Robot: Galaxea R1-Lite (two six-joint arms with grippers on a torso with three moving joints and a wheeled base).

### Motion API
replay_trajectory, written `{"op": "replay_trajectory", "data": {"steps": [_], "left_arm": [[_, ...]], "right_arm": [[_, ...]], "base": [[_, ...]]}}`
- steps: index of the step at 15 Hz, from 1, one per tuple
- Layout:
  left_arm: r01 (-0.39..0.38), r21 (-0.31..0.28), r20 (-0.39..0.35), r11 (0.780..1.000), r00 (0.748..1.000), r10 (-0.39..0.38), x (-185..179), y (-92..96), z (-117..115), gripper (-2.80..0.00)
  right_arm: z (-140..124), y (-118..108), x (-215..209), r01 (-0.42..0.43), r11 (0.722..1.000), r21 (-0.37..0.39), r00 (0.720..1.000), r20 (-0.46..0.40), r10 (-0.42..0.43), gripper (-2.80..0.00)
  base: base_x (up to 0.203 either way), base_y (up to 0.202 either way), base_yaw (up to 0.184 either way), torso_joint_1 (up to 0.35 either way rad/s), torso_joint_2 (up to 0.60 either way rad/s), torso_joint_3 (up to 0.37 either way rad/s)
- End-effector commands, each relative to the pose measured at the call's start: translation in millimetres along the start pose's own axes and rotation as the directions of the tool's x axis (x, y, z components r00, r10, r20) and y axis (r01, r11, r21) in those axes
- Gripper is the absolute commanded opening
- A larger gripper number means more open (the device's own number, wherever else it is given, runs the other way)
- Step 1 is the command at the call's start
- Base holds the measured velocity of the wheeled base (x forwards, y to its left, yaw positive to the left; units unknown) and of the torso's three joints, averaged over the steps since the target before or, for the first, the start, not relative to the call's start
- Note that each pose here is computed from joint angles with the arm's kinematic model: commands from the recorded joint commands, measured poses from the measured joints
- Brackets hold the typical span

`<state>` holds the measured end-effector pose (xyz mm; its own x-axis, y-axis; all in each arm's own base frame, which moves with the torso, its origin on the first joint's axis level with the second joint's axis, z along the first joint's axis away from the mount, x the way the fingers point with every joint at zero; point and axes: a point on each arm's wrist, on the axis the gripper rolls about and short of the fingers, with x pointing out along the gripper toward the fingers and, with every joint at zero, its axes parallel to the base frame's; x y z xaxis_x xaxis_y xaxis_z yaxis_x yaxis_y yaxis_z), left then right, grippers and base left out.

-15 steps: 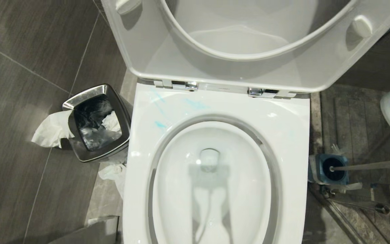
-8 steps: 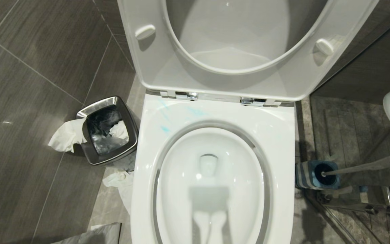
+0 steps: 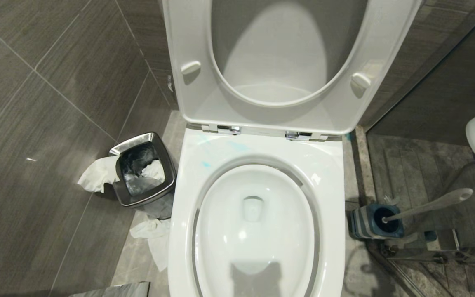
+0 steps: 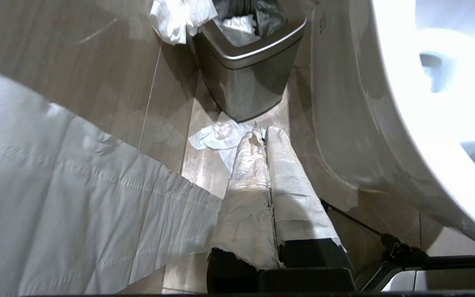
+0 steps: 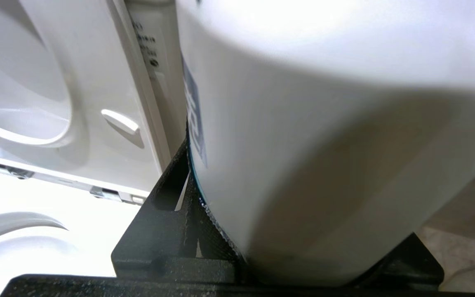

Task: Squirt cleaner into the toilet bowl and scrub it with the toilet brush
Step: Pour in the cleaning agent

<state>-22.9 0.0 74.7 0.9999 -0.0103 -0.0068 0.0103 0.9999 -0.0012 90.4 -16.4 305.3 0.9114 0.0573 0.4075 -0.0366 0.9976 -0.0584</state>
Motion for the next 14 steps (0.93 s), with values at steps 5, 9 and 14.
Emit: {"op": "replay_trajectory", "data": {"steps": [5,9,14], "left_arm": [[0.000,0.000,-0.002,1.000,1.000,0.000,0.2,0.0,-0.4,-2.80],[0.000,0.000,-0.002,1.000,1.000,0.000,0.2,0.0,-0.4,-2.80],[0.000,0.000,-0.002,1.000,1.000,0.000,0.2,0.0,-0.4,-2.80]], "right_arm": [[-2.4,0.9,-2.0,-0.018,1.000,0.009,0.999,-0.026,0.019,-2.80],[-3.1,1.0,-2.5,-0.018,1.000,0.010,0.999,-0.028,0.018,-2.80],[-7.2,1.3,-4.6,-0.012,1.000,0.029,0.996,-0.090,0.015,-2.80]], "base": [[0.000,0.000,0.000,0.003,0.00,0.200],[0.000,0.000,0.000,0.004,0.00,0.200],[0.000,0.000,0.000,0.004,0.00,0.187]]}}
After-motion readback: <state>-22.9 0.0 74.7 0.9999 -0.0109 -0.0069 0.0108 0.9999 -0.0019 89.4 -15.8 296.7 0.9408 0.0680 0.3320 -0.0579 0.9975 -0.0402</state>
